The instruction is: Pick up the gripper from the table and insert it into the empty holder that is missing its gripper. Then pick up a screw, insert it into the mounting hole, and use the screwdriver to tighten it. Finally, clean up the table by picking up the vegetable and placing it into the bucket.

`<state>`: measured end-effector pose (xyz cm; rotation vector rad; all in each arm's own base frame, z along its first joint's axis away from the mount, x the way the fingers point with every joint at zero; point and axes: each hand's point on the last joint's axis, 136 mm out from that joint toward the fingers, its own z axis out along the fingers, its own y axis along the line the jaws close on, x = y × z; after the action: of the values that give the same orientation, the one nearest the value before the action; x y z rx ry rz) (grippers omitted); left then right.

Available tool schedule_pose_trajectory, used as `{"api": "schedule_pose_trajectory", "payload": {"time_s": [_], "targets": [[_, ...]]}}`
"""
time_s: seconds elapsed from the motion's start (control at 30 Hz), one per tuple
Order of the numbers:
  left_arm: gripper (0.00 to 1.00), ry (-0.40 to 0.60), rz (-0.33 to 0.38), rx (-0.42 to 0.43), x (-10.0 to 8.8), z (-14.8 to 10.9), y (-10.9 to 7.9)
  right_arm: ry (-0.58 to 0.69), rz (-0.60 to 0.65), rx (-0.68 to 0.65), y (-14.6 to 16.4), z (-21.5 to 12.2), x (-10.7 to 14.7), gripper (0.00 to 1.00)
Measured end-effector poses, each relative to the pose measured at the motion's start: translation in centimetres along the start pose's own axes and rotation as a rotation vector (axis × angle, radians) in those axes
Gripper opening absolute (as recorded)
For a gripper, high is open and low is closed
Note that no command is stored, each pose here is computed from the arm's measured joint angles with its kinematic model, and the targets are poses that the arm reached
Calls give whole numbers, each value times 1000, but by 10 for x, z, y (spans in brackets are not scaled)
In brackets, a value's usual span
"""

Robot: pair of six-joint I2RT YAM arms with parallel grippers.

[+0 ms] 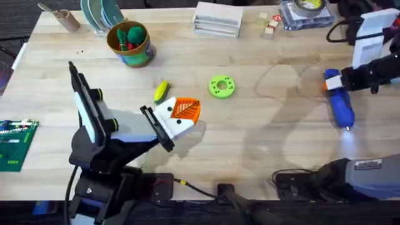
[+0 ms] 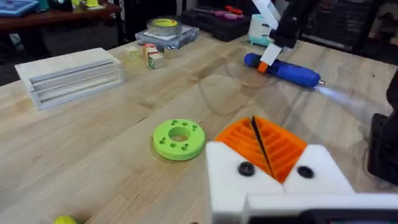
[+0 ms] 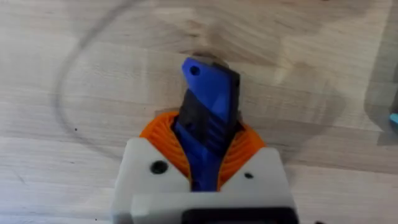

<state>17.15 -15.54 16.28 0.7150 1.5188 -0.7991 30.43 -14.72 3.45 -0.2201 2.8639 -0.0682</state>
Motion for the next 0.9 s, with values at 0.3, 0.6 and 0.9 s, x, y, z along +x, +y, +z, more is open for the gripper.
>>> {"api": "schedule_pose_trajectory", "payload": {"time_s": [0.3, 0.6, 0.9], "targets": [[4, 0, 0, 0, 0, 0, 0, 2, -3, 1, 0, 1, 0, 138], [4, 0, 0, 0, 0, 0, 0, 3, -2, 0, 0, 1, 0, 132], [4, 0, 0, 0, 0, 0, 0, -108, 79, 36, -4, -28, -25, 124]]}}
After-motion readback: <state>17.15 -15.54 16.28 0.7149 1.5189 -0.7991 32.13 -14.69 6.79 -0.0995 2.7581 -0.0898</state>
